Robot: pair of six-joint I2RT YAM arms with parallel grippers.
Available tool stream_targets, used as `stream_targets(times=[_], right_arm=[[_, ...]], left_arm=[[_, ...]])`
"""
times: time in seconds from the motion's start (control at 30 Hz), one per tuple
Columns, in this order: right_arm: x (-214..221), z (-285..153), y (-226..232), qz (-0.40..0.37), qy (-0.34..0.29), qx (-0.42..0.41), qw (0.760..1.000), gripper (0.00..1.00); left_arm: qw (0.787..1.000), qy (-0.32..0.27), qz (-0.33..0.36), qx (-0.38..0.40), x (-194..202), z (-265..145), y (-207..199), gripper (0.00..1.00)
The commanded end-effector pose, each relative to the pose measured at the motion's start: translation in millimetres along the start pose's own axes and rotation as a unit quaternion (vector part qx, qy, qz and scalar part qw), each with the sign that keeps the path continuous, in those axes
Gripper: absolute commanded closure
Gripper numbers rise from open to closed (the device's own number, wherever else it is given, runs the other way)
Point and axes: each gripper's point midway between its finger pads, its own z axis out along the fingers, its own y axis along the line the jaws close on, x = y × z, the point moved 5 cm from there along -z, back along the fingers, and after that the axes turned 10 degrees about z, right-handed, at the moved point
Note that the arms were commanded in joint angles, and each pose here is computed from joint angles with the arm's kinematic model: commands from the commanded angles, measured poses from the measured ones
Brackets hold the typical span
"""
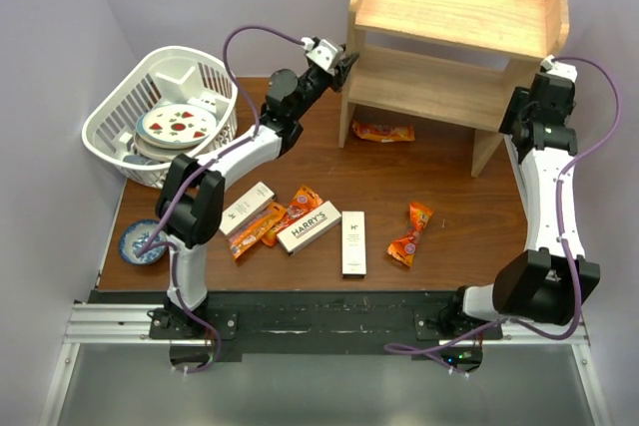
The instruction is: Place and organize the shaving razors onto the shelf
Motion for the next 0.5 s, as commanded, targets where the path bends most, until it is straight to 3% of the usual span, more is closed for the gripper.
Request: stream_targets(times=[0.0, 0.23, 0.47], right_arm=[[-30.3, 24.9, 26.9, 0.035, -0.06, -0.056, 0.996, 0.41], [-38.0, 56.5, 47.7, 0.053, -0.061, -0.084, 0.993, 0.46], [-58.6, 81.6, 63.4, 0.067, -0.082, -0.091, 0.99, 0.45]], left_arm=[[0.992, -0.032, 0.076, -0.095, -23.1, 0.8, 49.1, 0.78], [0.989, -0.032, 0.102, -0.104, -26.4, -5.1, 63.9, 0.87], [0.99, -0.023, 0.099, -0.1, -20.1, -5.0, 62.2, 0.71]])
